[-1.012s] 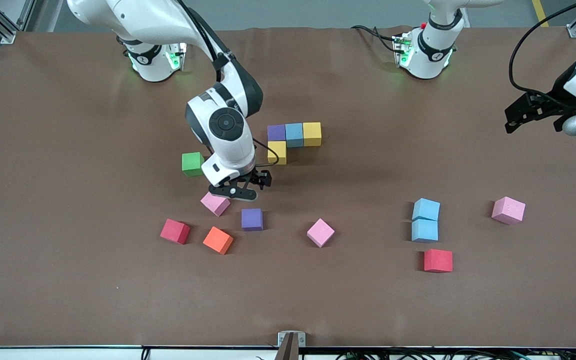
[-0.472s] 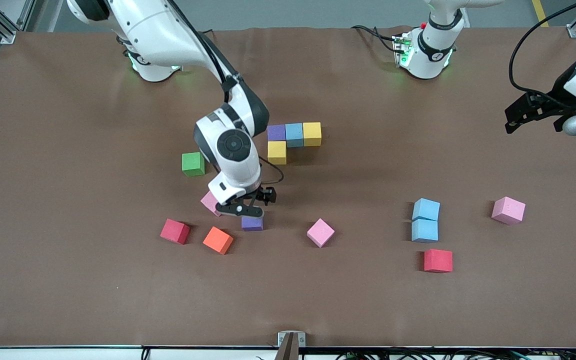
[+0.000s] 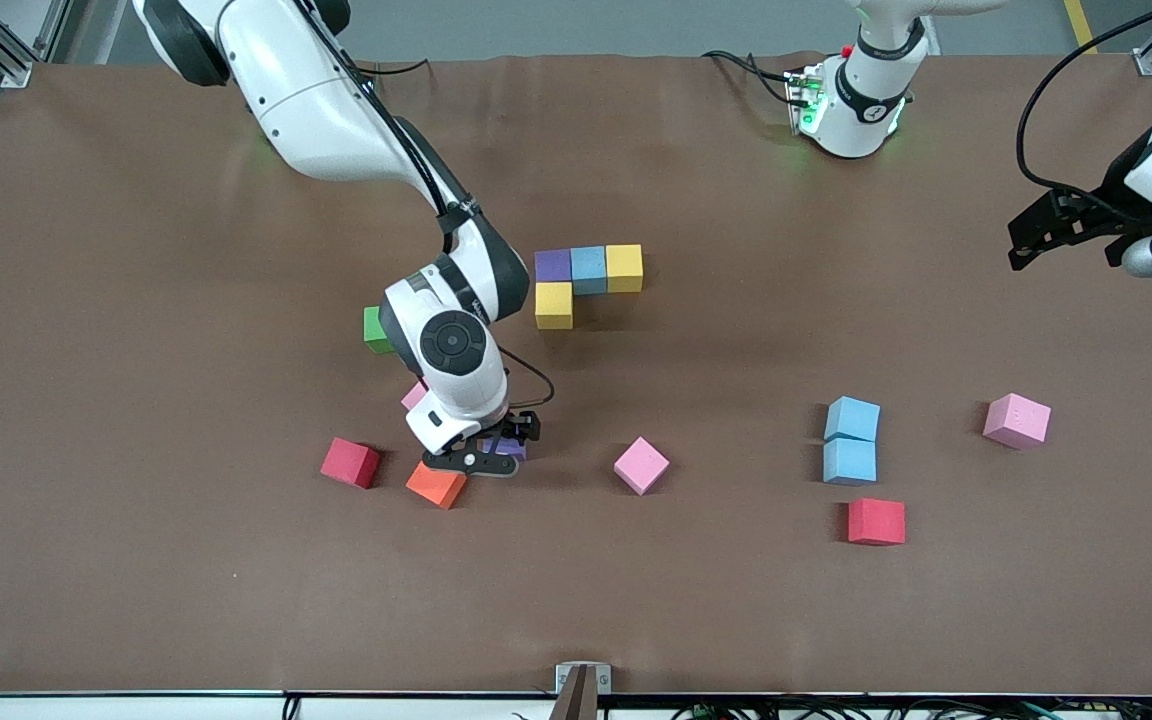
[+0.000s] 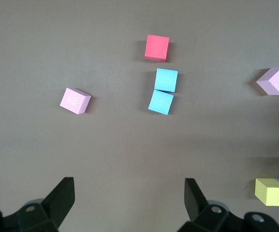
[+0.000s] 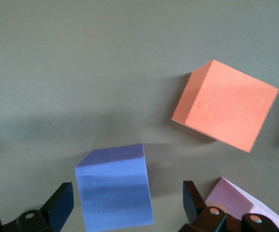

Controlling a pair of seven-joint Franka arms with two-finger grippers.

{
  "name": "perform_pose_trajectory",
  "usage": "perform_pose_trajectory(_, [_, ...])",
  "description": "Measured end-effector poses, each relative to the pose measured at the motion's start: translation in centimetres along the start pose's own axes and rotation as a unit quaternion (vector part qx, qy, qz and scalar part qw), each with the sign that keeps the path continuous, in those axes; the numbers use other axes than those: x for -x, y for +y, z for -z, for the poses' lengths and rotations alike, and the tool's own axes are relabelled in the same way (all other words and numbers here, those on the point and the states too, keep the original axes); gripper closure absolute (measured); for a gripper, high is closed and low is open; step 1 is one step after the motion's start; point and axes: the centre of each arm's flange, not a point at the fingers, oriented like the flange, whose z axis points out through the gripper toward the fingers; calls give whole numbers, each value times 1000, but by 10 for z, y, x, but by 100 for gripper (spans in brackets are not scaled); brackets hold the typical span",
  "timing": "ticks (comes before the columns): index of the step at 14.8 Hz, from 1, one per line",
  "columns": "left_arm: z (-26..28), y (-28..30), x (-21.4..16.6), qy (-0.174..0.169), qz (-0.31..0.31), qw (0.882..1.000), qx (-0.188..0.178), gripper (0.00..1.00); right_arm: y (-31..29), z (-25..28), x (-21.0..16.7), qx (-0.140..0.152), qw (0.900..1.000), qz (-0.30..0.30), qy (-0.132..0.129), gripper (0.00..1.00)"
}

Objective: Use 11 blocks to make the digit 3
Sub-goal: 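Lower the right gripper and grasp the purple cube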

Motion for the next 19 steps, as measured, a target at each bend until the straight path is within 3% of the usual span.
perform_pose_trajectory(8, [-11, -1, -6, -8, 1, 1000, 0, 0, -5, -16, 3, -4, 1000, 2, -2, 4])
perform_pose_trajectory(11, [-20, -2, -14, -10, 3, 1000, 1, 0, -7, -16, 5, -5, 1000, 3, -3, 29])
perform_pose_trajectory(19, [-12, -7, -20, 3, 7, 1000, 3, 0, -19, -13, 12, -13, 1000, 11, -5, 47])
